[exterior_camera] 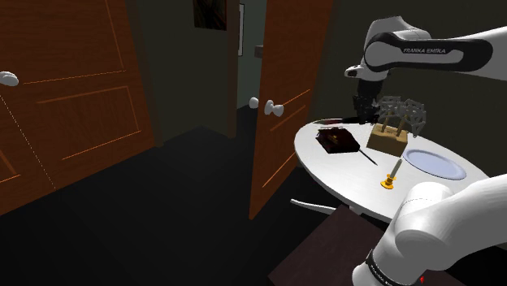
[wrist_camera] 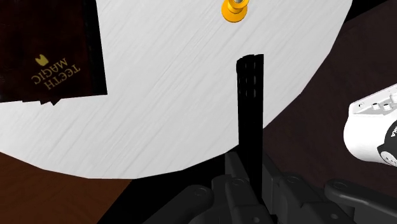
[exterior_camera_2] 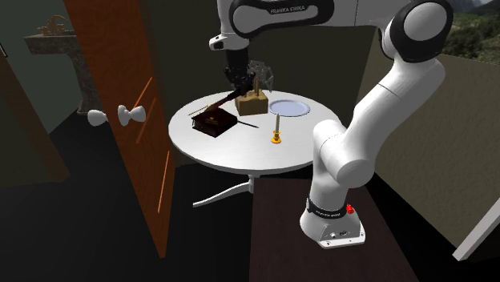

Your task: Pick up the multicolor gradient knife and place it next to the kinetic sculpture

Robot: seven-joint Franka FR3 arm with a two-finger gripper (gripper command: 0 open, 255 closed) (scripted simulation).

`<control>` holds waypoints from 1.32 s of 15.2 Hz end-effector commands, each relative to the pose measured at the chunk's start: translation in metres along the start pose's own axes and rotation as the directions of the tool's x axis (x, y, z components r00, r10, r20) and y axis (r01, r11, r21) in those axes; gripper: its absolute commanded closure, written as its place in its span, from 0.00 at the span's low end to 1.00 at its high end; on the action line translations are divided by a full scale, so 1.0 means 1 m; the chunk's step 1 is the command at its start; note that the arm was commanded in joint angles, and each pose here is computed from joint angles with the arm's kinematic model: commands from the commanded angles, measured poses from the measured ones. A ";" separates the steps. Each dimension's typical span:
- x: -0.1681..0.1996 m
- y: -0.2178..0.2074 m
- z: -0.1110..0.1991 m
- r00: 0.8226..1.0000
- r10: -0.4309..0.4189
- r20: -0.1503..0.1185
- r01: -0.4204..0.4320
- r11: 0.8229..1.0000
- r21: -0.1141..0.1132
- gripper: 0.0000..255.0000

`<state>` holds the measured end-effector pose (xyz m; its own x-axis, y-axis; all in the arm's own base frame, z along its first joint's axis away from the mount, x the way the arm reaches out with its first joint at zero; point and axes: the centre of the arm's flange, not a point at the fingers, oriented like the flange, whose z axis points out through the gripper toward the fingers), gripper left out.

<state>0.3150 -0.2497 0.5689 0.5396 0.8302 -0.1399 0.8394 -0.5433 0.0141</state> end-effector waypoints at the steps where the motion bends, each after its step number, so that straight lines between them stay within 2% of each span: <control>1: -0.001 0.000 -0.010 1.000 0.000 0.000 0.000 1.000 0.000 1.00; 14: -0.010 0.000 -0.073 1.000 0.000 0.000 0.000 1.000 0.000 1.00; 20: -0.088 0.011 -0.062 1.000 0.000 0.000 0.000 1.000 0.000 1.00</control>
<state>0.2871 -0.3066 0.6434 0.5405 0.8298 -0.1392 0.8389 -0.5441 0.0139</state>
